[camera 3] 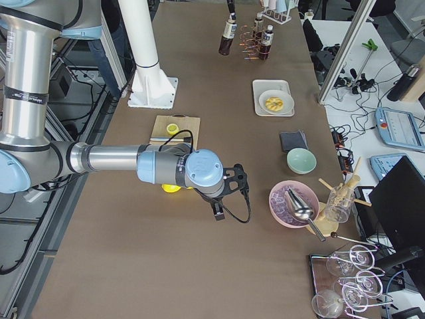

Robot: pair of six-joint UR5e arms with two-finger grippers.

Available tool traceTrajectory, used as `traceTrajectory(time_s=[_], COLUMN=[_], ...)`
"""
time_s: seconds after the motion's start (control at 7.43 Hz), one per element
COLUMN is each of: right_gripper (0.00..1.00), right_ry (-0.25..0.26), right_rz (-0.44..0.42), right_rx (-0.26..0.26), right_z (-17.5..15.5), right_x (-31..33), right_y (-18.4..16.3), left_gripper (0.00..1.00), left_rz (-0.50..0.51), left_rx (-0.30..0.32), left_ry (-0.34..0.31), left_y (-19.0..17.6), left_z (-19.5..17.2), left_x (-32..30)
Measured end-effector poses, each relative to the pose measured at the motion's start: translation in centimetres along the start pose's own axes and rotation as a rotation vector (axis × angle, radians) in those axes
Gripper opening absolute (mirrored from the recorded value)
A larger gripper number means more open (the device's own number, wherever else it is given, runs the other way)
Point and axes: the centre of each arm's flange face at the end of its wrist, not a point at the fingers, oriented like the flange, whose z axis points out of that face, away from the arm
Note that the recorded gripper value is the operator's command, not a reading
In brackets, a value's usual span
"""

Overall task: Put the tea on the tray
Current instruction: 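Carry the tea bottle with the left gripper toward the white tray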

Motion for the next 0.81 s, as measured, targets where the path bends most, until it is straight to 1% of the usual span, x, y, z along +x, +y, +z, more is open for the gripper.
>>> traceTrajectory(time_s=[0.27,0.4,0.81], right_gripper=[1.00,1.00,1.00], right_ry=[0.001,0.002,0.001], right_rz=[-0.003,-0.003,0.001], right_rx=[0.001,0.000,-0.004], right_z=[0.0,0.0,0.2], right_x=[0.0,0.0,0.2], right_y=[-0.2,-0.1,0.2], left_gripper=[0.00,0.00,0.00], left_rz=[-0.044,-0.047,-0.026], left_rx=[0.005,0.010,0.042], left_ry=[-0.015,-0.031,-0.075], left_y=[2.7,4.0,7.8], left_z=[3.3,5.2,9.4], left_x=[7.1,10.2,15.9])
